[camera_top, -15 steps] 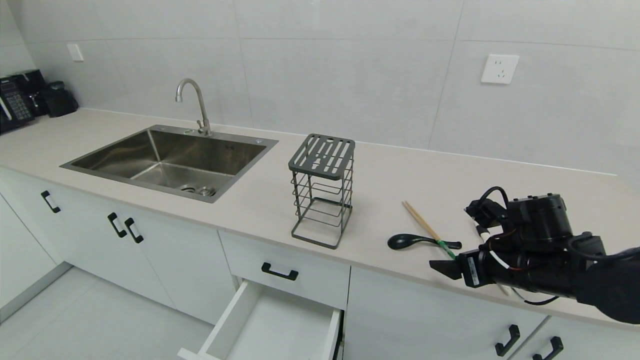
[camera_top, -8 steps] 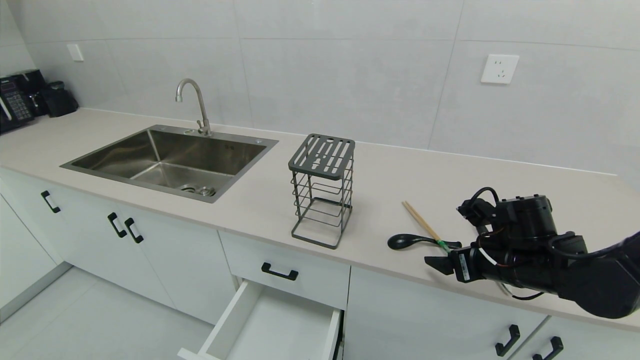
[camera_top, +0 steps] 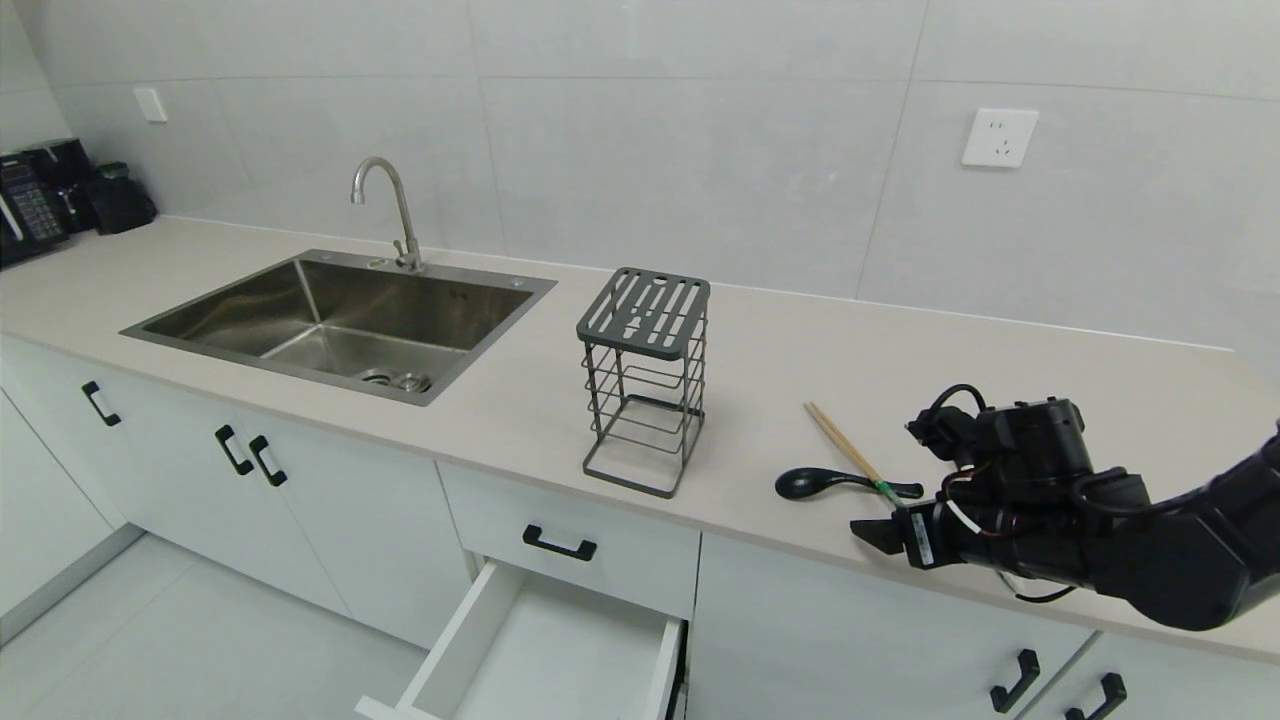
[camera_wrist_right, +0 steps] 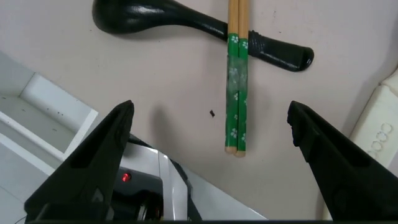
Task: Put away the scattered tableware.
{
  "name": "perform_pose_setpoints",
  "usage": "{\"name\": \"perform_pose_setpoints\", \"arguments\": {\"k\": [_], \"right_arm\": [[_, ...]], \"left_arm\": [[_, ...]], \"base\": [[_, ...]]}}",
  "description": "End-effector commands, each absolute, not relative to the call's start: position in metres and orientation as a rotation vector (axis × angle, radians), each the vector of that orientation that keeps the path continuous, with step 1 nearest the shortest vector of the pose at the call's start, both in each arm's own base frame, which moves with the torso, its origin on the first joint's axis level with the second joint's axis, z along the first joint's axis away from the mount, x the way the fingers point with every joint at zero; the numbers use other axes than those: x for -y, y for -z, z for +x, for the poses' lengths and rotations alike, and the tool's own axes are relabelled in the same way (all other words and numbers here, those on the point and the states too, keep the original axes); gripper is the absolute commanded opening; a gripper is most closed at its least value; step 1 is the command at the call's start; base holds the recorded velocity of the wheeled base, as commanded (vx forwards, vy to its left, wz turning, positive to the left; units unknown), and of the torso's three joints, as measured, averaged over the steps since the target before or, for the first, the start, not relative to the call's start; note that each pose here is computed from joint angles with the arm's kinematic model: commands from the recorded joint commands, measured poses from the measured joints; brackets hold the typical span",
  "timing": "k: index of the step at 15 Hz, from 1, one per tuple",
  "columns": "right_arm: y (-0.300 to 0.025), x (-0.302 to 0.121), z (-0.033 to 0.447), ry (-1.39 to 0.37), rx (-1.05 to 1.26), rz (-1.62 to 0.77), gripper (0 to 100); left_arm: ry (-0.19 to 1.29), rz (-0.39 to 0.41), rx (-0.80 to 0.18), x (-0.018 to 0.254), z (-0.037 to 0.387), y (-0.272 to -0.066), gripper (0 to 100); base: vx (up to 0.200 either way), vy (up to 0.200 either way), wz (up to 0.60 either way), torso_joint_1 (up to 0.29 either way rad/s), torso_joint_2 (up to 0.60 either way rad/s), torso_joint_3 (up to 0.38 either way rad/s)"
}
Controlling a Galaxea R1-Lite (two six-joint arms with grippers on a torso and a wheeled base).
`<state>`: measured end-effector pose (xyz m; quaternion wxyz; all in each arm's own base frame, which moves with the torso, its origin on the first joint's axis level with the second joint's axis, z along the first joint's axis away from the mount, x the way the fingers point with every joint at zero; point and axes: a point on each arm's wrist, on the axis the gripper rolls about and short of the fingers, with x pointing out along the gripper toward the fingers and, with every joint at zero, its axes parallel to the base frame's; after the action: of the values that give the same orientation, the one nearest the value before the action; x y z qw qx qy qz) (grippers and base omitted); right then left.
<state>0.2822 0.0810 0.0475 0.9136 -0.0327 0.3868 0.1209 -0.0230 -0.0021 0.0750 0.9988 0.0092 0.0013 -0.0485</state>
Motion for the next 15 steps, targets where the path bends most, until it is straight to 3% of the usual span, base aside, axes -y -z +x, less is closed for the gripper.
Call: {"name": "perform_pose_setpoints", "arguments": {"k": [1,3,4,10,15], "right_arm": [[-0.043,-0.082,0.289,-0.247,-0.803,-0.067,100],[-0.043,-0.084,0.29,-0.251,-0.799,-0.072,100],[-0.041,-0.085,0.292,-0.247,-0.803,-0.074,0],[-0.038,-0.072,0.297,-0.186,-0.81,-0.068,0],[-0.081,-0.062,0.287,-0.172,-0.673,-0.041,0]], "left_arm": [[0.097,0.018,-0.004,0.002,-0.023,-0.075,100],[0.095,0.018,-0.004,0.002,-0.023,-0.075,100],[0.097,0.018,-0.004,0.002,-0.023,-0.075,100],[0.097,0.02,-0.004,0.002,-0.023,-0.075,100],[0.097,0.018,-0.004,0.002,-0.023,-0.075,100]], "base": [[0.0,0.0,0.0,0.0,0.0,0.0],[0.0,0.0,0.0,0.0,0.0,0.0],[0.0,0.0,0.0,0.0,0.0,0.0],[0.0,0.0,0.0,0.0,0.0,0.0],[0.0,0.0,0.0,0.0,0.0,0.0]]}}
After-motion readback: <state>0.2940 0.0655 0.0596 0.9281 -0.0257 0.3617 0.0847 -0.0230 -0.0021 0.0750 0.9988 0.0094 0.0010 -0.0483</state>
